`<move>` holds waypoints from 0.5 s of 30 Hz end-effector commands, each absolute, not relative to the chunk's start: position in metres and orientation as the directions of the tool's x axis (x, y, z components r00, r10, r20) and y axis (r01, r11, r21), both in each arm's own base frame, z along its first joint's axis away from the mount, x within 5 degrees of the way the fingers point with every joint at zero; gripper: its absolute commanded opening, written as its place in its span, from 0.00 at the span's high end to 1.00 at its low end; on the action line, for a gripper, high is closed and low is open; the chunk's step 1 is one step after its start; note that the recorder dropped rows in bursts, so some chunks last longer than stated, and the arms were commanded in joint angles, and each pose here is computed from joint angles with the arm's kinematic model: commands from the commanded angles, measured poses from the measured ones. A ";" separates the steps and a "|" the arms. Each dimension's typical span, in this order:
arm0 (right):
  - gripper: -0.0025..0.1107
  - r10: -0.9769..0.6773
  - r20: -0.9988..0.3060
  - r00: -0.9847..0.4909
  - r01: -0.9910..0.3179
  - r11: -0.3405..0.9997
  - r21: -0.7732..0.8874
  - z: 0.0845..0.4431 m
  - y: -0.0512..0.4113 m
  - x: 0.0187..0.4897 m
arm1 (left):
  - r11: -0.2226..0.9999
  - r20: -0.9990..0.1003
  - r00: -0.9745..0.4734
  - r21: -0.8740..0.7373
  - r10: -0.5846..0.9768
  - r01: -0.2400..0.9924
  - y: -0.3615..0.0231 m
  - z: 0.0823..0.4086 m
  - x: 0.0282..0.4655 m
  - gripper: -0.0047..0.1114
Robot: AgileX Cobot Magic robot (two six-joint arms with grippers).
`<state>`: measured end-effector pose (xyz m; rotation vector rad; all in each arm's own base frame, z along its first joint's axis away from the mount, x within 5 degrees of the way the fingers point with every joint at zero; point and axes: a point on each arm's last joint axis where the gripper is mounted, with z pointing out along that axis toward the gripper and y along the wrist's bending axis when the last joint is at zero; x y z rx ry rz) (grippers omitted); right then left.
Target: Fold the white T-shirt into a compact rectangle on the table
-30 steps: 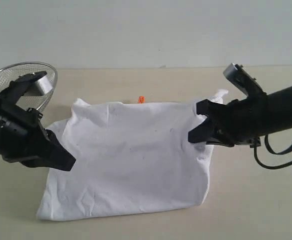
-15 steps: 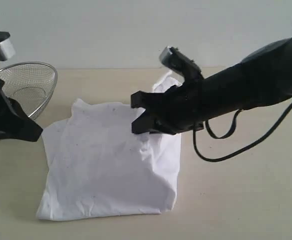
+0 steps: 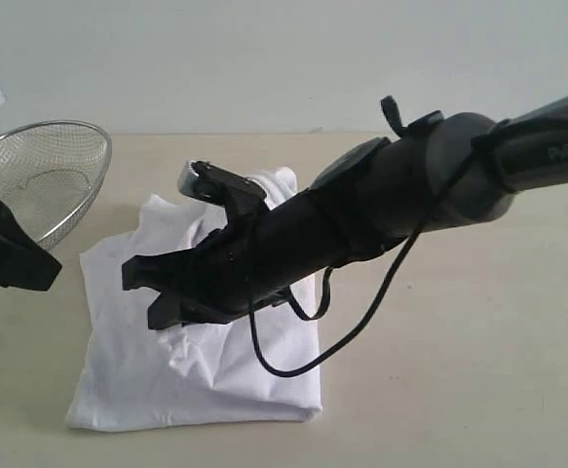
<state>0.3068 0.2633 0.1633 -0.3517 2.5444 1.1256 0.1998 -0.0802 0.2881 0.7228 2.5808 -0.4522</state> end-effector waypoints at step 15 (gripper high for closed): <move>0.98 -0.114 -0.379 -0.919 -0.367 0.601 0.710 0.166 0.291 0.308 | 0.866 -0.423 -0.807 -0.095 0.412 0.492 -0.068 0.287 0.200 0.92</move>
